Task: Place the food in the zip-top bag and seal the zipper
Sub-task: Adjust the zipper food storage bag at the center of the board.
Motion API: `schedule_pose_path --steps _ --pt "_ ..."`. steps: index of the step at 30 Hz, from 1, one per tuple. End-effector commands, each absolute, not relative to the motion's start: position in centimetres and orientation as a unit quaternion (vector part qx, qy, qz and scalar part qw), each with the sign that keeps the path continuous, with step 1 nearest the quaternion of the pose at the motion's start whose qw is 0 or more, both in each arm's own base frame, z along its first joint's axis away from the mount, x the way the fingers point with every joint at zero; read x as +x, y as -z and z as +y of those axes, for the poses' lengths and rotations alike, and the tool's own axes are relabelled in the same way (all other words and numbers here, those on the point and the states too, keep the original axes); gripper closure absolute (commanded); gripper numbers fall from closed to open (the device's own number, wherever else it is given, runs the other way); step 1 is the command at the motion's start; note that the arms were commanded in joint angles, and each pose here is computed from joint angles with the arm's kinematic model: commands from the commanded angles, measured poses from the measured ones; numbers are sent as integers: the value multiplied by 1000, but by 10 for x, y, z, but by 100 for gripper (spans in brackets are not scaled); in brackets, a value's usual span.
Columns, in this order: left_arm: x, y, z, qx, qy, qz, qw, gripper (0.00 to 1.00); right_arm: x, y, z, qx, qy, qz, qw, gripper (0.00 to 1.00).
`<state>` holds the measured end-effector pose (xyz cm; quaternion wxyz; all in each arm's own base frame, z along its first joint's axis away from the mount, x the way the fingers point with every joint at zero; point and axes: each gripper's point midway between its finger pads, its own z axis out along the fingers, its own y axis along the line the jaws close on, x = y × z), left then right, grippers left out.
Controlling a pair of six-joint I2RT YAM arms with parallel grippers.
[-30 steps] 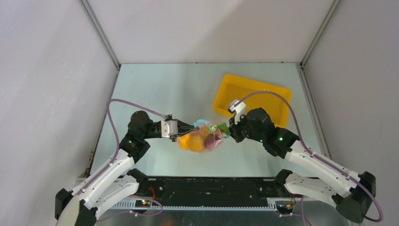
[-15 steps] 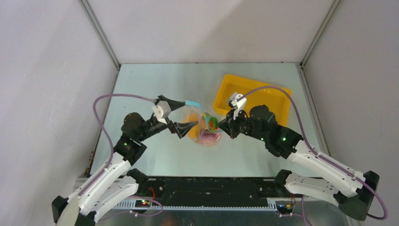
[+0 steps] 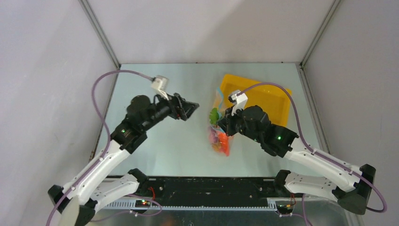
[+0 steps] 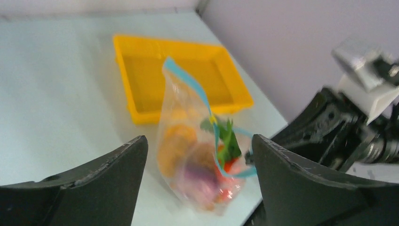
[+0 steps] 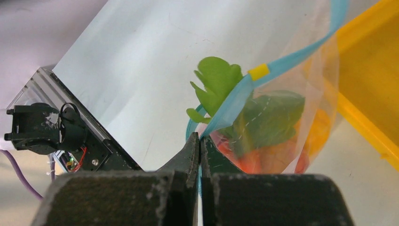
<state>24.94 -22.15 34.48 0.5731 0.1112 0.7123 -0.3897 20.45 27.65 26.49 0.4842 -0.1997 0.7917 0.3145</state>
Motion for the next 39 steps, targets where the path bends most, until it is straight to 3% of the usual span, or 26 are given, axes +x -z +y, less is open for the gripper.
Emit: schedule_pose_path --steps 1,6,9,12,16,25,30,39 --pt "220 -309 -252 132 413 756 491 18 214 -296 280 -164 -330 772 517 100" --pt "222 -300 -271 128 417 765 474 24 206 -295 284 -187 -338 768 510 100" --pt "222 -308 -283 139 439 752 471 36 202 -289 286 -193 -339 772 502 100" --pt "221 -308 -296 151 452 749 460 40 201 -285 286 -190 -341 774 498 100" --pt "224 -305 -309 158 456 753 447 60 200 -287 287 -185 -347 771 501 100" --pt "233 -287 -328 173 437 773 427 76 197 -287 287 -186 -355 768 500 100" --pt "233 -268 -331 183 413 794 407 99 200 -295 283 -178 -355 759 516 100" --pt "208 -236 -351 258 400 805 354 100 203 -306 276 -142 -375 732 550 100"
